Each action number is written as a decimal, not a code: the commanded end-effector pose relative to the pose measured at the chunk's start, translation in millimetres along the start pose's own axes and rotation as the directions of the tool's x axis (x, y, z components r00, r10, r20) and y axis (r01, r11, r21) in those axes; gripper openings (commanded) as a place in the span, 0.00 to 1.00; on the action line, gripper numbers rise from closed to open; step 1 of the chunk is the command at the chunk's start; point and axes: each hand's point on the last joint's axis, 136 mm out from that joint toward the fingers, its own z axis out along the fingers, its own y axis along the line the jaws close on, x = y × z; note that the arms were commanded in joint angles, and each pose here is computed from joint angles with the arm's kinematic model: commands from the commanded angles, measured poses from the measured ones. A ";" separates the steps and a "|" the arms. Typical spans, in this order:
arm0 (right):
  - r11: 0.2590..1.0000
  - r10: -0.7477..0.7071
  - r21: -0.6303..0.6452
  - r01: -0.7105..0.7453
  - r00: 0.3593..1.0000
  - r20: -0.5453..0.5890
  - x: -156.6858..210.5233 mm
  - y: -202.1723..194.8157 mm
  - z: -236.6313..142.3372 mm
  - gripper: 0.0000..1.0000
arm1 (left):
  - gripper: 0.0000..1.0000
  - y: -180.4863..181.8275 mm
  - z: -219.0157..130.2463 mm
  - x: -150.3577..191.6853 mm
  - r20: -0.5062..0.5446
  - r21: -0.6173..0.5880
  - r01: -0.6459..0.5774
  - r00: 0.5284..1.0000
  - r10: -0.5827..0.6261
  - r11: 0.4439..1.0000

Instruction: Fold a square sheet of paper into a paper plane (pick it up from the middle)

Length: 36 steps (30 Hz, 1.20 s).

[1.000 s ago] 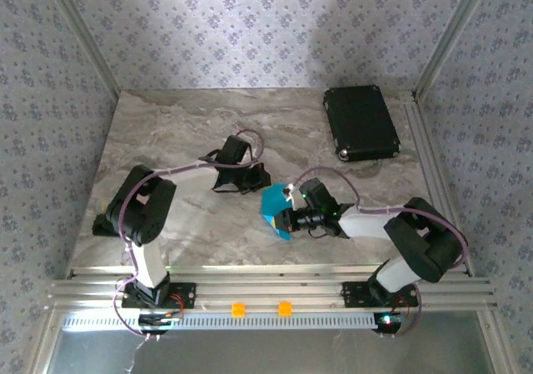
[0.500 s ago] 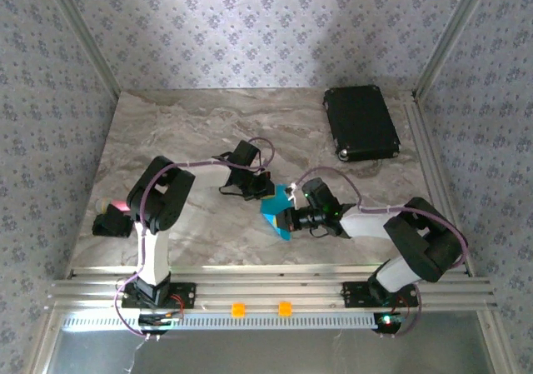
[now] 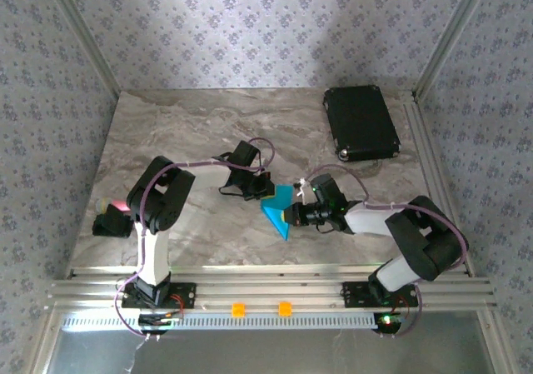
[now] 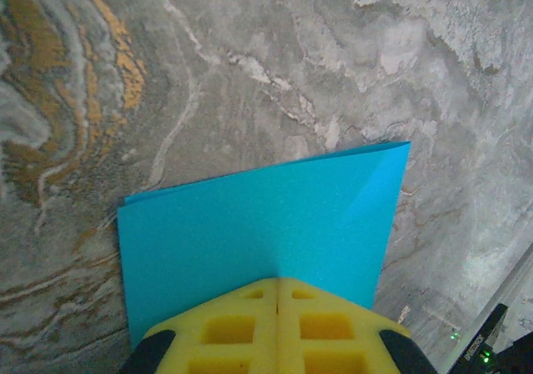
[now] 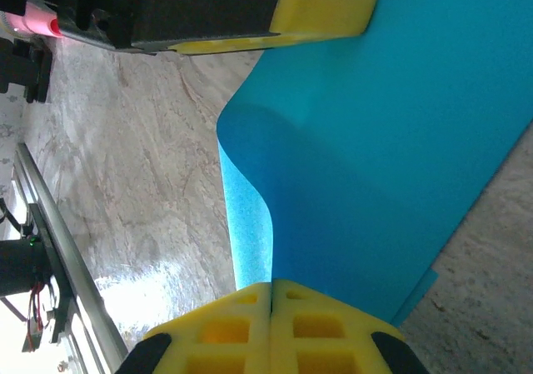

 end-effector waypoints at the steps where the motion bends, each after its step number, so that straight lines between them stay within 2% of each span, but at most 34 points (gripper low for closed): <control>1: 1.000 -0.011 -0.003 0.011 1.000 -0.024 -2.1 -0.6 2.5 0.02 | 0.02 27.8 7.1 16.2 -0.032 -0.094 0.028 0.999 -0.031 0.995; 36: 0.999 -0.001 0.037 0.004 0.998 -0.061 -3.6 -13.3 13.5 0.03 | 0.02 25.7 8.1 18.7 -0.034 -0.090 0.035 0.999 -0.038 0.995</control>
